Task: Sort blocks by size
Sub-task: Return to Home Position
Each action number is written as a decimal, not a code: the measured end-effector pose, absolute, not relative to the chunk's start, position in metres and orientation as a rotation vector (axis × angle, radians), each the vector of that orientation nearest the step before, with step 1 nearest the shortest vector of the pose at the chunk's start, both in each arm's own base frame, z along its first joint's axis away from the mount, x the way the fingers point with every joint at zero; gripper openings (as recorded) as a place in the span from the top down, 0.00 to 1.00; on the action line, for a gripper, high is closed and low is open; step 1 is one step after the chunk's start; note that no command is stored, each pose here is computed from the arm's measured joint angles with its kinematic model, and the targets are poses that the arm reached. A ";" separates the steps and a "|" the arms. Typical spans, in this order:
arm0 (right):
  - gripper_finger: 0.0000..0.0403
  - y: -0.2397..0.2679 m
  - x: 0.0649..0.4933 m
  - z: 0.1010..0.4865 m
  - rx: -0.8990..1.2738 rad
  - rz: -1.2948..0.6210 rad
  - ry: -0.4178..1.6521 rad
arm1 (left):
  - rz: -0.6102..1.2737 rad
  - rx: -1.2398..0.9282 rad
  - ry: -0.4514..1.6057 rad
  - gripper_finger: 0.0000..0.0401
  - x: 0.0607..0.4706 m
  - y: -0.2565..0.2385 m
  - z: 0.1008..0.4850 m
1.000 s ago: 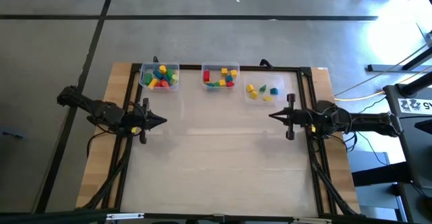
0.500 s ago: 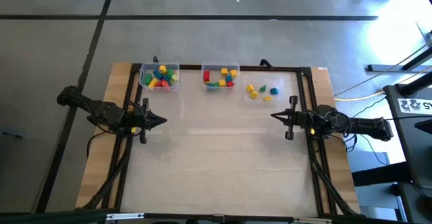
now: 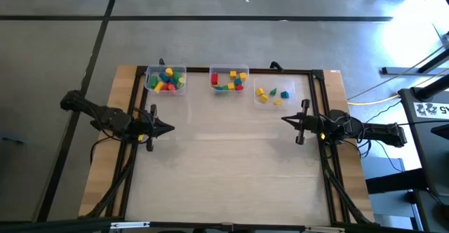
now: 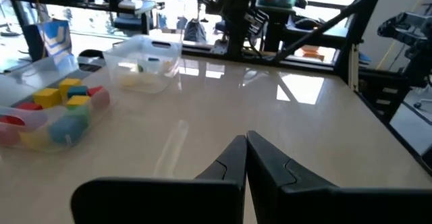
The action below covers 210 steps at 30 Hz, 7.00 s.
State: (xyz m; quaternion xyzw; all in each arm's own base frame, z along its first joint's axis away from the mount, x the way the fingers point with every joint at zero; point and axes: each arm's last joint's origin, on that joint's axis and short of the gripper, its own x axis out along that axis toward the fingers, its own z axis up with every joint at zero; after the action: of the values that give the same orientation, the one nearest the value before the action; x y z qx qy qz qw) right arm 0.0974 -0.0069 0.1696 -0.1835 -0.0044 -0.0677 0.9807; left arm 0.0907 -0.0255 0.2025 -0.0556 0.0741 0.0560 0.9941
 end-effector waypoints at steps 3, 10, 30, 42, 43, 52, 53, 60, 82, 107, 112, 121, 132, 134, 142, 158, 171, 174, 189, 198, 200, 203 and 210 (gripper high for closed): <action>0.98 -0.007 0.097 0.170 -0.369 -0.136 -0.008 | 0.129 -0.109 0.142 0.99 0.090 -0.024 0.195; 0.98 -0.007 0.098 0.169 -0.370 -0.136 -0.006 | 0.234 -0.095 0.060 0.99 0.085 -0.015 0.192; 0.98 -0.007 0.098 0.169 -0.370 -0.138 -0.011 | 0.616 -0.001 0.046 0.99 0.084 0.015 0.186; 0.98 -0.007 0.098 0.169 -0.370 -0.138 -0.012 | 0.166 -0.024 0.020 0.99 0.094 0.010 0.175; 0.98 -0.007 0.098 0.169 -0.370 -0.138 -0.013 | 0.165 -0.025 0.041 0.99 0.094 0.010 0.173; 0.98 -0.007 0.098 0.169 -0.370 -0.139 -0.013 | 0.236 -0.048 -0.030 0.99 0.096 0.017 0.168; 0.98 -0.007 0.098 0.169 -0.370 -0.138 -0.013 | 0.243 -0.043 -0.030 0.99 0.096 0.018 0.168; 0.98 -0.007 0.098 0.169 -0.370 -0.138 -0.013 | 0.256 -0.038 -0.027 0.99 0.096 0.020 0.168; 0.98 -0.007 0.098 0.169 -0.370 -0.138 -0.013 | 0.256 -0.024 -0.024 0.99 0.096 0.020 0.168; 0.98 -0.007 0.098 0.169 -0.370 -0.138 -0.013 | 0.256 -0.025 -0.023 0.99 0.096 0.020 0.168; 0.98 -0.007 0.098 0.169 -0.370 -0.138 -0.013 | 0.255 -0.025 -0.023 0.99 0.096 0.020 0.168; 0.98 -0.007 0.098 0.169 -0.370 -0.138 -0.013 | 0.255 -0.025 -0.023 0.99 0.096 0.020 0.168; 0.98 -0.007 0.098 0.169 -0.370 -0.138 -0.013 | 0.255 -0.025 -0.023 0.99 0.096 0.020 0.168; 0.98 -0.007 0.098 0.169 -0.370 -0.138 -0.013 | 0.255 -0.025 -0.023 0.99 0.096 0.020 0.168; 0.98 -0.007 0.098 0.169 -0.370 -0.138 -0.013 | 0.255 -0.025 -0.023 0.99 0.096 0.020 0.168; 0.98 -0.007 0.098 0.169 -0.370 -0.138 -0.013 | 0.255 -0.025 -0.023 0.99 0.096 0.020 0.168; 0.98 -0.007 0.098 0.169 -0.370 -0.138 -0.013 | 0.255 -0.025 -0.023 0.99 0.096 0.020 0.168; 0.98 -0.007 0.098 0.169 -0.370 -0.138 -0.013 | 0.255 -0.025 -0.023 0.99 0.096 0.020 0.168; 0.98 -0.007 0.098 0.169 -0.370 -0.138 -0.013 | 0.255 -0.025 -0.023 0.99 0.096 0.020 0.168; 0.98 -0.007 0.098 0.169 -0.370 -0.138 -0.013 | 0.255 -0.025 -0.023 0.99 0.096 0.020 0.168; 0.98 -0.007 0.098 0.169 -0.370 -0.138 -0.013 | 0.255 -0.025 -0.023 0.99 0.096 0.020 0.168; 0.98 -0.007 0.098 0.169 -0.370 -0.138 -0.013 | 0.255 -0.025 -0.023 0.99 0.096 0.020 0.168; 0.98 -0.007 0.098 0.169 -0.370 -0.138 -0.013 | 0.255 -0.025 -0.023 0.99 0.096 0.020 0.168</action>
State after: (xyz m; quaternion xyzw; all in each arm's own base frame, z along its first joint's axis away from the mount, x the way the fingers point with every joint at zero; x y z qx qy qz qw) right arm 0.0976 -0.0070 0.1694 -0.1840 -0.0066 -0.0685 0.9805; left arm 0.0957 0.0196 0.1677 -0.0123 -0.0114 0.1273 0.9917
